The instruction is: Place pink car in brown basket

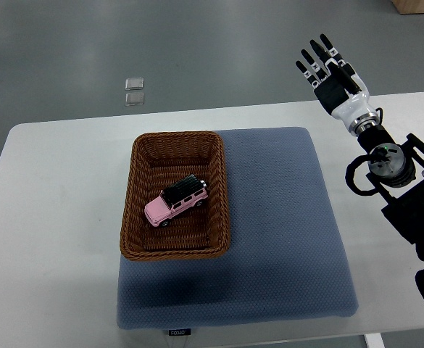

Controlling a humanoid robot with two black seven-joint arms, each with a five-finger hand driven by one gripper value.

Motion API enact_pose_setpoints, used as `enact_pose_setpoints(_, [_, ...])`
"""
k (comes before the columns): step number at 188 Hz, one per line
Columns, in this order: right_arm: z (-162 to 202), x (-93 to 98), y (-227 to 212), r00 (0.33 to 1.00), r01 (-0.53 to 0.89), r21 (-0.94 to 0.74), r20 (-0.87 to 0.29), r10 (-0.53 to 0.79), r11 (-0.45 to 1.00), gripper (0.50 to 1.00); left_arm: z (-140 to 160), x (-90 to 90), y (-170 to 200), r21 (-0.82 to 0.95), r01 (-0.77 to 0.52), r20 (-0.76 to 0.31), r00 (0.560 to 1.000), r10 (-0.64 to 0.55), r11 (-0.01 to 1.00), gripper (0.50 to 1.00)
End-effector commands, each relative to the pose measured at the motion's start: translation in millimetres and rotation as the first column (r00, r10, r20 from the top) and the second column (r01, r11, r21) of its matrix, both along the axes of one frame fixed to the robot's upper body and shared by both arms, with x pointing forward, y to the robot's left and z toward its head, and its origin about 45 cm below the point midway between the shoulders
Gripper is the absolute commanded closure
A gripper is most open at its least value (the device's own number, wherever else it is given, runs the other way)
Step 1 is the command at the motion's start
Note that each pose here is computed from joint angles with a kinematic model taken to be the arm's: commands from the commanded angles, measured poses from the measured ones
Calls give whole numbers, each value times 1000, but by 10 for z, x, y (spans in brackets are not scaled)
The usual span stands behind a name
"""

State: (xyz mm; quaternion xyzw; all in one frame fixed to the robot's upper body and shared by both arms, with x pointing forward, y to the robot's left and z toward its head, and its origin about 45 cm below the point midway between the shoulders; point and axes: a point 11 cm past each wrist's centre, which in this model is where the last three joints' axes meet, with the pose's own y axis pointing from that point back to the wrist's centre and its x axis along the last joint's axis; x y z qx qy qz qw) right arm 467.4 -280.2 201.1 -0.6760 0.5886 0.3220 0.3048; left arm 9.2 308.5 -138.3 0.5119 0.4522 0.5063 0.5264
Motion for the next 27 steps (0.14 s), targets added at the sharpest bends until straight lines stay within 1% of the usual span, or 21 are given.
enact_pose_setpoints(1, [-255, -69, 41, 998, 22, 38, -62, -20, 999, 593, 0, 0, 2, 1, -1, 0, 1000, 1, 1000, 500])
enact_pose_setpoints(27, [-267, -76, 76, 999, 19, 45, -52, -17, 999, 593, 0, -2, 2, 1, 2, -1, 1000, -2, 1000, 500])
